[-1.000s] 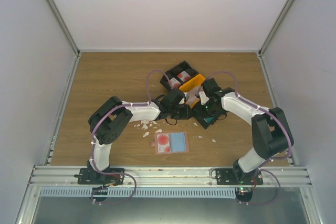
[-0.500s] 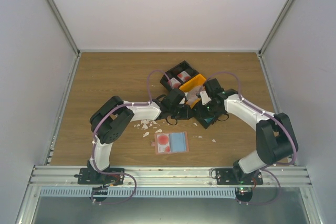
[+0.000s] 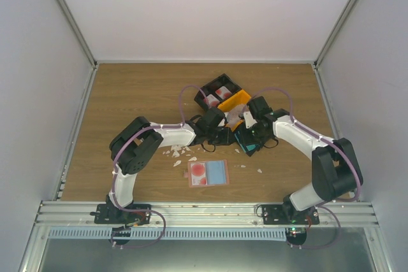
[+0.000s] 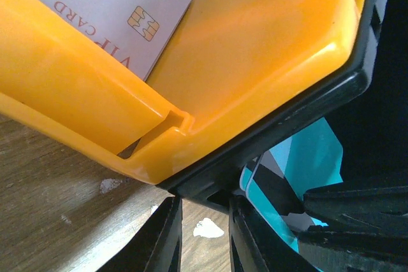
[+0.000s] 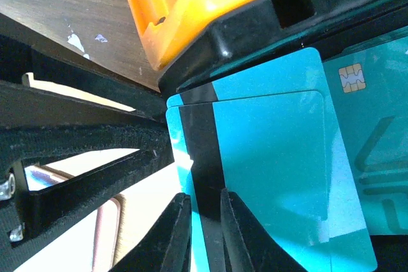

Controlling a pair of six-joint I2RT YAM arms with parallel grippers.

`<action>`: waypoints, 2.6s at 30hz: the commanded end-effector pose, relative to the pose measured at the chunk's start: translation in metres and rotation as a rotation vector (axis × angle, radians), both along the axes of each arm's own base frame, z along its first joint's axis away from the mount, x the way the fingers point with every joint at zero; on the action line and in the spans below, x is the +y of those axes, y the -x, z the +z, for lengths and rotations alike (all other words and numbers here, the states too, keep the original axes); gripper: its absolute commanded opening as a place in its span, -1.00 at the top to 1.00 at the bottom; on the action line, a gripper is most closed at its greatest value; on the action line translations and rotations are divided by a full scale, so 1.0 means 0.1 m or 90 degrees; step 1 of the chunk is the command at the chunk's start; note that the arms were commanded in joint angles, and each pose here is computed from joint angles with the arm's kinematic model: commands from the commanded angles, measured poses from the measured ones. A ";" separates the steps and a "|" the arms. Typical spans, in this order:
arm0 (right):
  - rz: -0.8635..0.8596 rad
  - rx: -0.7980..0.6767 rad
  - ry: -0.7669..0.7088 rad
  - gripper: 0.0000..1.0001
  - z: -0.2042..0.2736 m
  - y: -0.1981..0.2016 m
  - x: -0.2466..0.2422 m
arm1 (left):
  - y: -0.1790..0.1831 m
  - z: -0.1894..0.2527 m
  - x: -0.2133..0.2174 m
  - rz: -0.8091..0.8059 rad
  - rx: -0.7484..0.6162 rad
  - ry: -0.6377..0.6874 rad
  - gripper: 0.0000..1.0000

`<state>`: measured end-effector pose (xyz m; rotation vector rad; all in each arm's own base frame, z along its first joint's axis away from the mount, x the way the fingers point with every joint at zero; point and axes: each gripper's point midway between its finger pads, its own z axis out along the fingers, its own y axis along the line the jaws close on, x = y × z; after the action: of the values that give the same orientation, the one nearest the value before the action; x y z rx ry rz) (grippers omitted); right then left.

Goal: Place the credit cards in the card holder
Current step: Pick up the credit card from the storage box.

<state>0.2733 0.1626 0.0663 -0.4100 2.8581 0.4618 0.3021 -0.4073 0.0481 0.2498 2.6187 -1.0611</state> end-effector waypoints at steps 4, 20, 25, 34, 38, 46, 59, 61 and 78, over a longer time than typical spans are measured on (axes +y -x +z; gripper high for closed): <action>-0.003 -0.002 0.005 0.66 0.00 0.04 -0.01 | -0.08 0.07 -0.14 -0.013 -0.030 0.021 0.52; 0.001 -0.001 0.032 0.32 -0.12 -0.05 -0.04 | -0.09 0.09 -0.15 -0.016 -0.035 0.021 0.52; 0.002 -0.008 0.013 0.40 -0.04 -0.03 -0.01 | -0.09 0.07 -0.15 -0.016 -0.033 0.019 0.52; -0.003 -0.008 0.008 0.61 -0.02 0.00 -0.02 | -0.09 0.06 -0.14 -0.016 -0.032 0.016 0.52; -0.003 -0.008 0.006 0.63 -0.02 0.02 -0.02 | -0.09 0.05 -0.15 -0.016 -0.031 0.015 0.52; -0.007 -0.010 -0.011 0.67 0.01 0.02 0.01 | -0.10 0.05 -0.16 -0.016 -0.033 0.014 0.52; -0.022 -0.006 -0.037 0.65 0.03 0.05 0.00 | -0.12 0.03 -0.16 -0.017 -0.031 0.008 0.52; -0.021 -0.004 -0.038 0.64 0.02 0.06 -0.01 | -0.12 0.02 -0.16 -0.017 -0.030 0.006 0.52; -0.080 -0.029 0.002 0.96 0.04 -0.10 -0.23 | -0.14 0.08 -0.16 -0.017 -0.038 0.007 0.52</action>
<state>0.2875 0.1445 0.0700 -0.2944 2.7919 0.4251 0.3058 -0.4138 0.0477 0.2795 2.6297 -1.0555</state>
